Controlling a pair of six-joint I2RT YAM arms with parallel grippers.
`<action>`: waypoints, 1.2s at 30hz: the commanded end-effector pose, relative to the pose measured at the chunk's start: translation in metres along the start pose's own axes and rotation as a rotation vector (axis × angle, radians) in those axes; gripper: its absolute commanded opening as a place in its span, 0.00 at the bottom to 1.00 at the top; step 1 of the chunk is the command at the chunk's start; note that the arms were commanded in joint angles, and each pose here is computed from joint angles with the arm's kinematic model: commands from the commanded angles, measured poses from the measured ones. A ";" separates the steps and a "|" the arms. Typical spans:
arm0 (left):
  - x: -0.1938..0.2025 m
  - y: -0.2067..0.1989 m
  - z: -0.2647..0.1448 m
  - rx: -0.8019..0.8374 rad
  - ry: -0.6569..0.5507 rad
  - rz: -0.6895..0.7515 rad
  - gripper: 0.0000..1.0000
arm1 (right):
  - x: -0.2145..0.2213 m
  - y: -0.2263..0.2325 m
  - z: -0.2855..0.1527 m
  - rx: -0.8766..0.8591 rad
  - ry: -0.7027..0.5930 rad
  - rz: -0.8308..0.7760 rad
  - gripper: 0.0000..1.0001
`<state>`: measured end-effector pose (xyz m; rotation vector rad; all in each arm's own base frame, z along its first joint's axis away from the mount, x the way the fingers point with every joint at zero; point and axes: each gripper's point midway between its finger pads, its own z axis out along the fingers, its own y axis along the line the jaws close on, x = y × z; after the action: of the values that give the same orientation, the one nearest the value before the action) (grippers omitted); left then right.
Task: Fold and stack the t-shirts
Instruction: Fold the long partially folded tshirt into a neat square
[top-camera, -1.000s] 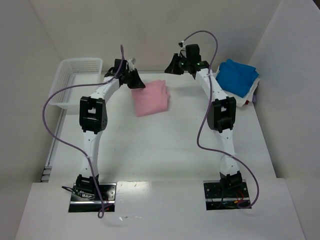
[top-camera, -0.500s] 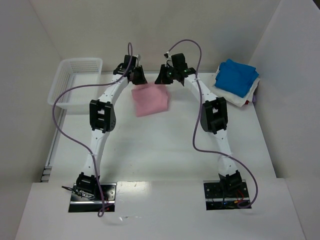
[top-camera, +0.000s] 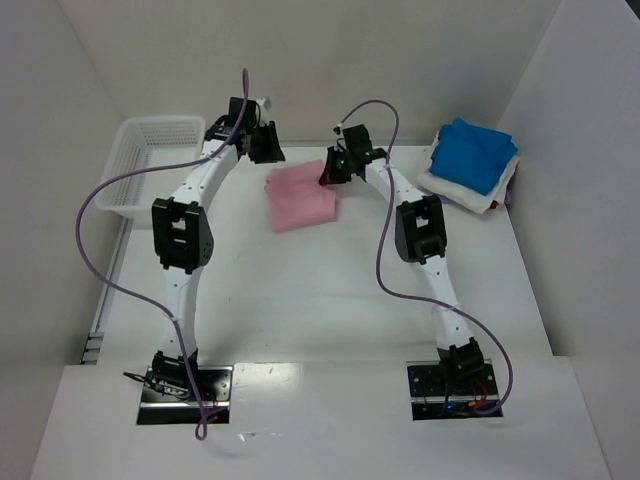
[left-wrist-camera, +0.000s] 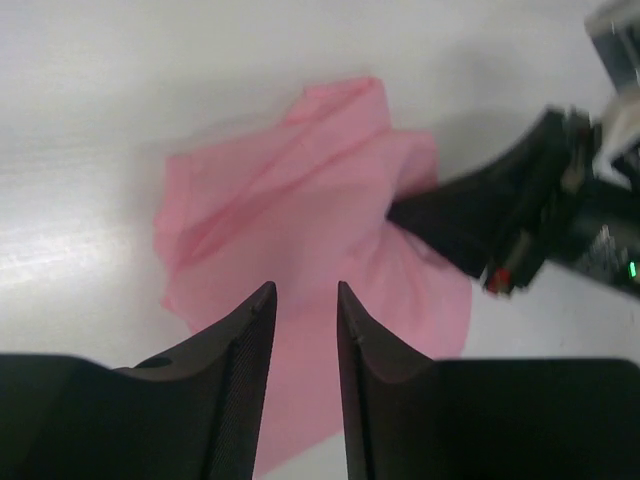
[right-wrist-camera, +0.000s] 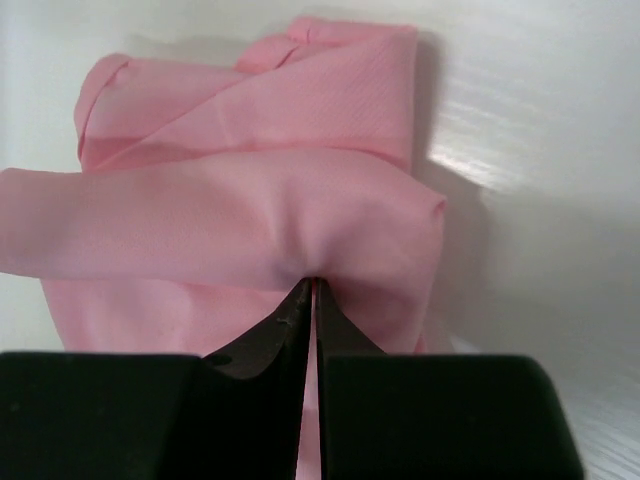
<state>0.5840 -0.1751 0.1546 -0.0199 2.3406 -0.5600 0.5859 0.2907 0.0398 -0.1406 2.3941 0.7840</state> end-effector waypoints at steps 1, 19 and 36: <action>0.012 -0.046 -0.028 0.118 -0.009 0.082 0.36 | -0.030 -0.013 -0.008 0.027 -0.082 0.004 0.10; 0.065 0.028 0.024 -0.108 0.019 -0.082 0.28 | -0.041 -0.003 -0.015 -0.029 -0.099 0.004 0.13; 0.042 0.084 0.054 -0.190 -0.028 -0.112 0.29 | -0.034 -0.008 -0.010 -0.023 -0.083 0.011 0.16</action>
<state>0.5755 -0.1435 0.0397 -0.2175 2.4536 -0.3976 0.6010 0.2693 0.0450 -0.0764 2.3738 0.7907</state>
